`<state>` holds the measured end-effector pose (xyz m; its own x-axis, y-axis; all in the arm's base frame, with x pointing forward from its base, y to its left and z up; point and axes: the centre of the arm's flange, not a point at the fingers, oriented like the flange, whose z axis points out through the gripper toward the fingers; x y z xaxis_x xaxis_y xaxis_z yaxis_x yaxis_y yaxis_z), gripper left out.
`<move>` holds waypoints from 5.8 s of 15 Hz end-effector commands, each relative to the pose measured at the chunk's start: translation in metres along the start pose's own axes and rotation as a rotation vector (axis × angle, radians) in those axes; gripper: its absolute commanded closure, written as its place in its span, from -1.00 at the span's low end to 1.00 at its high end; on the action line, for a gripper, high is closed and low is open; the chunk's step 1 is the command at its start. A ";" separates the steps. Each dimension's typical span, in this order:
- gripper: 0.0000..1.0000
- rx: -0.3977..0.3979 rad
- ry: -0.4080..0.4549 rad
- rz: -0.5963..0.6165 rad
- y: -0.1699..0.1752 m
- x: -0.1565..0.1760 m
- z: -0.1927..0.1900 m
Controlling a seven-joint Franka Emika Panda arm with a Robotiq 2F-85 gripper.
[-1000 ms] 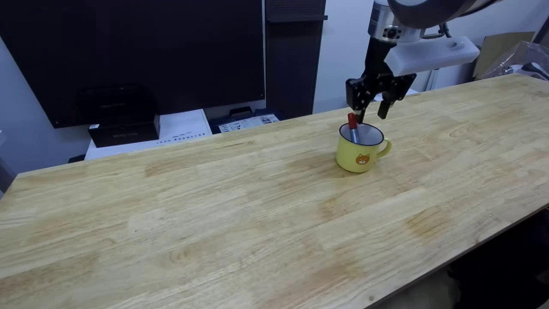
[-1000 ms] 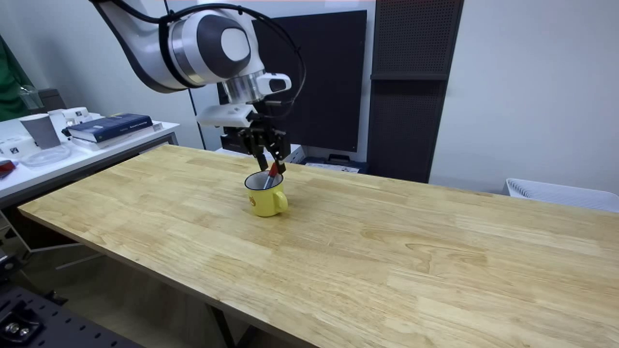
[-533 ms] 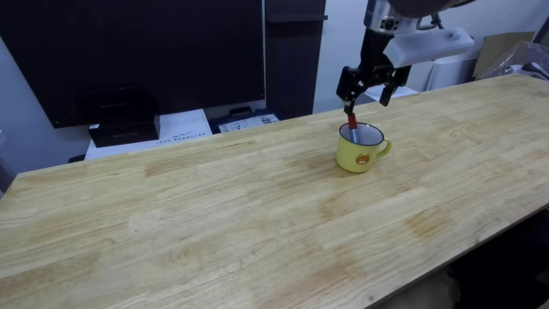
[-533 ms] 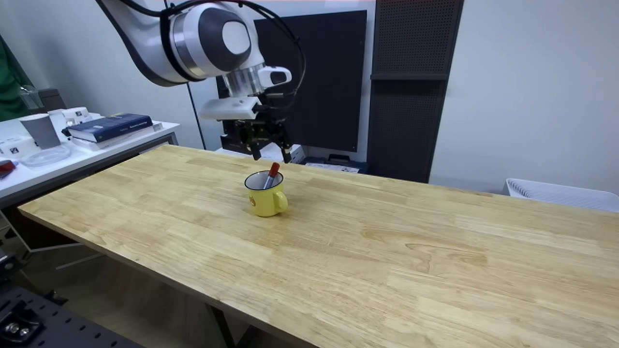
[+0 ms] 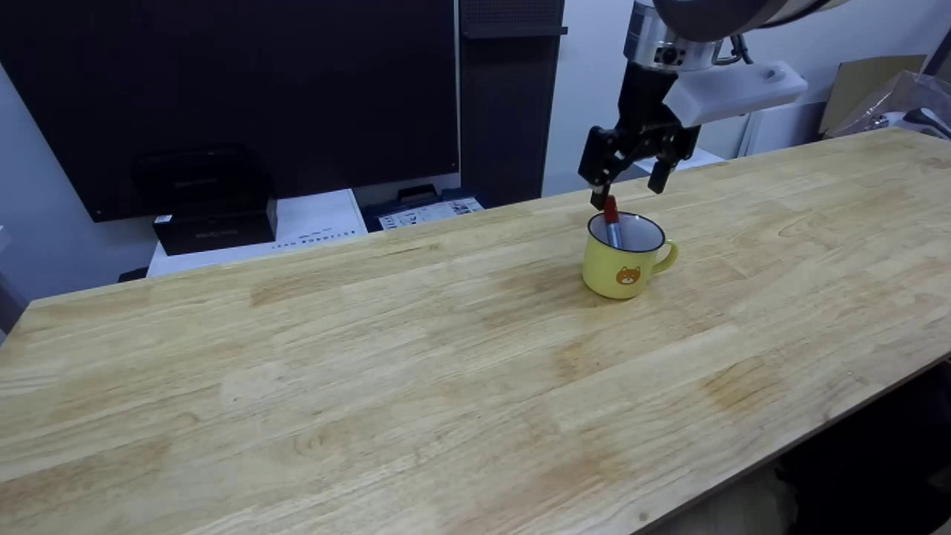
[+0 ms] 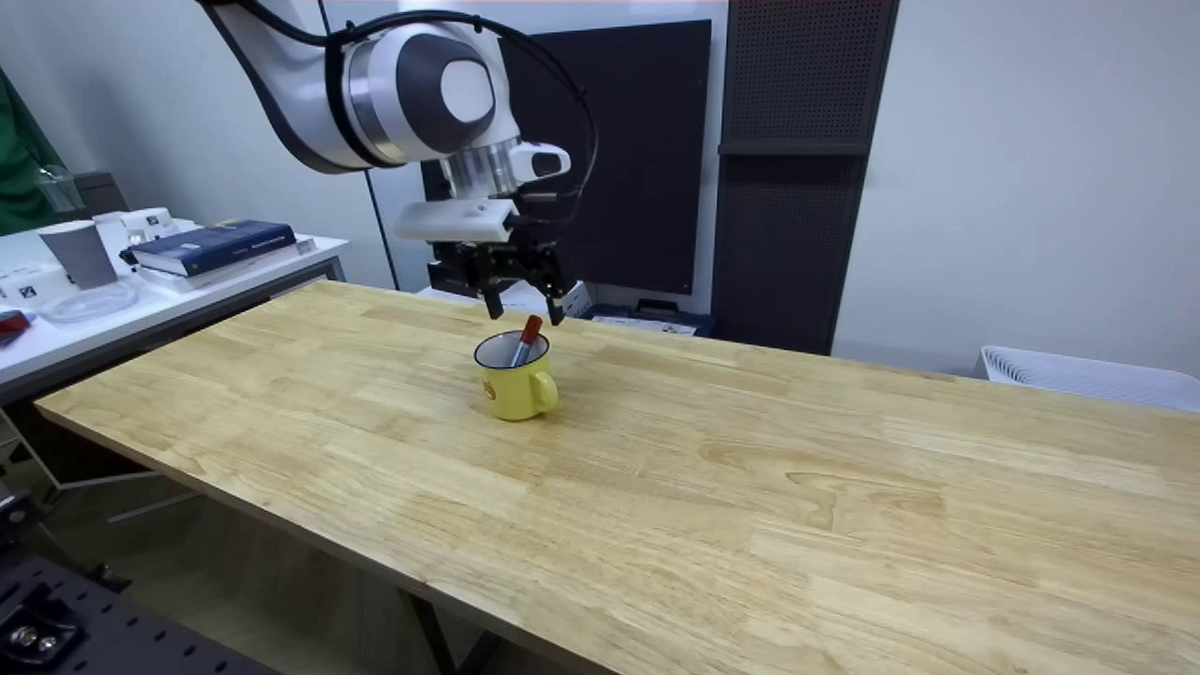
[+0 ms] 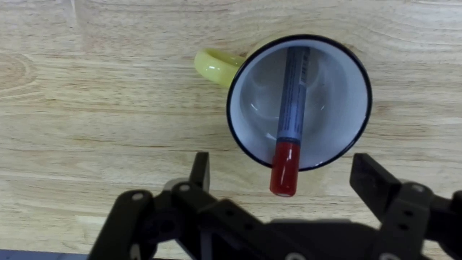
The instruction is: Take the red marker out of the yellow mug
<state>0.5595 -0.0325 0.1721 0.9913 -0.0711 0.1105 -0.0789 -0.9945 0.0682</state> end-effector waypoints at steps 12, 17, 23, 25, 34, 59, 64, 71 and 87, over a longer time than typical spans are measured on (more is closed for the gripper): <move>0.95 0.024 -0.031 -0.037 0.007 0.024 0.018; 0.89 0.020 -0.024 -0.060 -0.001 0.020 0.005; 0.89 -0.036 0.009 -0.101 -0.021 0.014 -0.049; 0.89 -0.056 0.012 -0.118 -0.029 0.014 -0.073; 0.89 0.159 -0.088 -0.190 -0.052 0.020 -0.137; 0.89 0.211 -0.304 -0.406 -0.081 0.061 0.040; 0.89 0.233 -0.358 -0.398 -0.080 0.064 0.052; 0.26 0.242 -0.400 -0.387 -0.076 0.069 0.063; -1.00 -0.073 -0.215 -0.558 -0.087 0.085 0.040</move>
<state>0.6537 0.0382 0.1212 0.8754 0.4414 -0.1969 0.4507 -0.8927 0.0028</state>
